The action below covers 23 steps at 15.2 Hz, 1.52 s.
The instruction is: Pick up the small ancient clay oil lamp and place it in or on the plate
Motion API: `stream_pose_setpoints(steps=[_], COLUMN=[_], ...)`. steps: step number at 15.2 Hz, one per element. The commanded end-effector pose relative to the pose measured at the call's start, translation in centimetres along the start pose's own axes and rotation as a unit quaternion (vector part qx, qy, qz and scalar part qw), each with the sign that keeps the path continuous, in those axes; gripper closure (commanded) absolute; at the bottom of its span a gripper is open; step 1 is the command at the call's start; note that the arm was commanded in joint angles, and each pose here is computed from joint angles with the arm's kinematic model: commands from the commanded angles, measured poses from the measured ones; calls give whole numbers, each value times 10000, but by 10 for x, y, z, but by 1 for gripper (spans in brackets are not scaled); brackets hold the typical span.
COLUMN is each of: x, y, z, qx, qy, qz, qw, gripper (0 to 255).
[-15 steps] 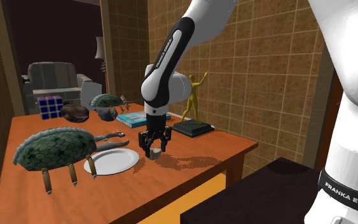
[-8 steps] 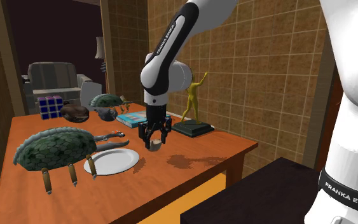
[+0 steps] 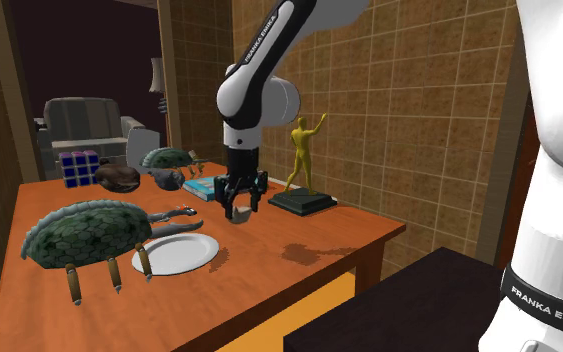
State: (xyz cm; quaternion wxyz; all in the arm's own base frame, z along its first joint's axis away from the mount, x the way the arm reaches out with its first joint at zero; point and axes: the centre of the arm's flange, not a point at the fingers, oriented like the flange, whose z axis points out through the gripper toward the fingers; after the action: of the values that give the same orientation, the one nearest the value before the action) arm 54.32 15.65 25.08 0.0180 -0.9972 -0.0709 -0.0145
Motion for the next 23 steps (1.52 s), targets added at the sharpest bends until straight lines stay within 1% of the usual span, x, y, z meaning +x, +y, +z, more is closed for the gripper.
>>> stream_pose_setpoints(steps=[1, 11, 23], x=[11, 88, 86], y=[-17, -131, -128], z=[-2, -1, 62], qx=[0, 0, 0], qy=[-1, -1, -1], qz=[0, 0, 0], qw=[10000, 10000, 10000], gripper=[255, 255, 255])
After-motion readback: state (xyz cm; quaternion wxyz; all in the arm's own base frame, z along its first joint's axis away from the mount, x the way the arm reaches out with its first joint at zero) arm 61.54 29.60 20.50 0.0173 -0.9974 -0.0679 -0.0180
